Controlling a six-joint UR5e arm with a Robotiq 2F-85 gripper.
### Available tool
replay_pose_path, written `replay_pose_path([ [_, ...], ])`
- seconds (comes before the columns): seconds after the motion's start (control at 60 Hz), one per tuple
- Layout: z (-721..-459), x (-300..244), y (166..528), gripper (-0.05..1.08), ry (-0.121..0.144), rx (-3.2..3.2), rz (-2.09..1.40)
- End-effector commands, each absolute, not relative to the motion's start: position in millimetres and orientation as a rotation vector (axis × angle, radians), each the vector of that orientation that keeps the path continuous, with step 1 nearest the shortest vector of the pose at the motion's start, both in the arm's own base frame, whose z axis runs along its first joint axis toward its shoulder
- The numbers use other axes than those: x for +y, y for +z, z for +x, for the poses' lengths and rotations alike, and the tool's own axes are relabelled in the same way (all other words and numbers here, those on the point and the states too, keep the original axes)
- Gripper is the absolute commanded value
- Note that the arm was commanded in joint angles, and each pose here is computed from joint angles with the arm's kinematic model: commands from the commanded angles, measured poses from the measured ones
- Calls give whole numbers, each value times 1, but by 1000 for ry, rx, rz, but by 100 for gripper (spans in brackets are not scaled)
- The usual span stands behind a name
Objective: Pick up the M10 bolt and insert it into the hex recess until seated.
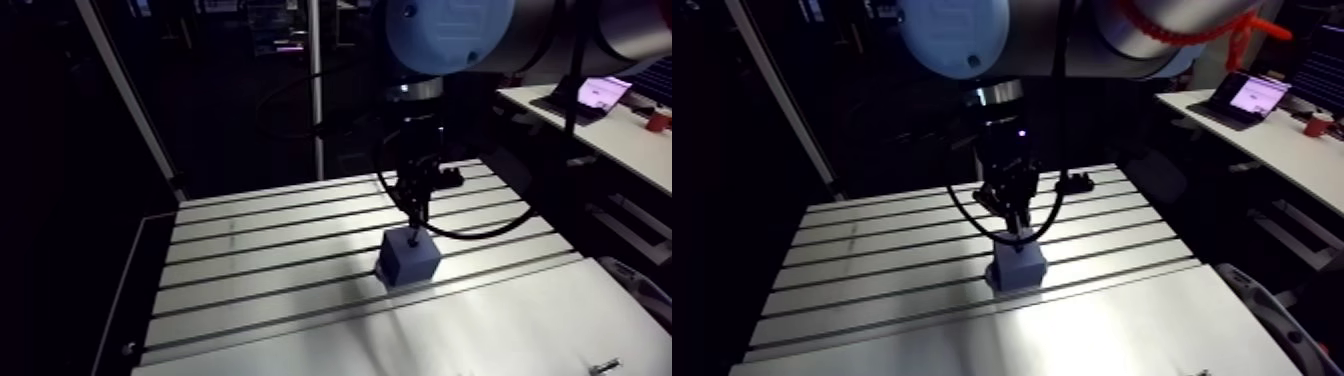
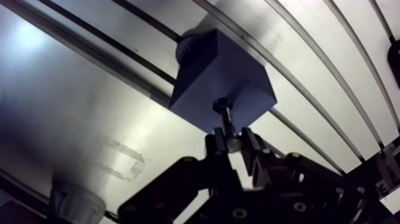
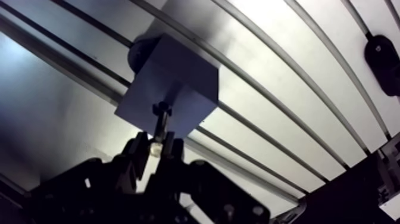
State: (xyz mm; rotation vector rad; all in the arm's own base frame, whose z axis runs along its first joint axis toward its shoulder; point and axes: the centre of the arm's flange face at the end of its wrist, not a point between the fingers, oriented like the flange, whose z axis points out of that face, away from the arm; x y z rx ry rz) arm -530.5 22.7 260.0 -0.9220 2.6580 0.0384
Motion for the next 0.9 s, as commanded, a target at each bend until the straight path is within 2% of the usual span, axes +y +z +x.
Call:
replay_pose_path([
  [0.017,-532,22,259,78,42,2663,-926],
  [0.9,-530,22,254,78,33,2652,-931],
])
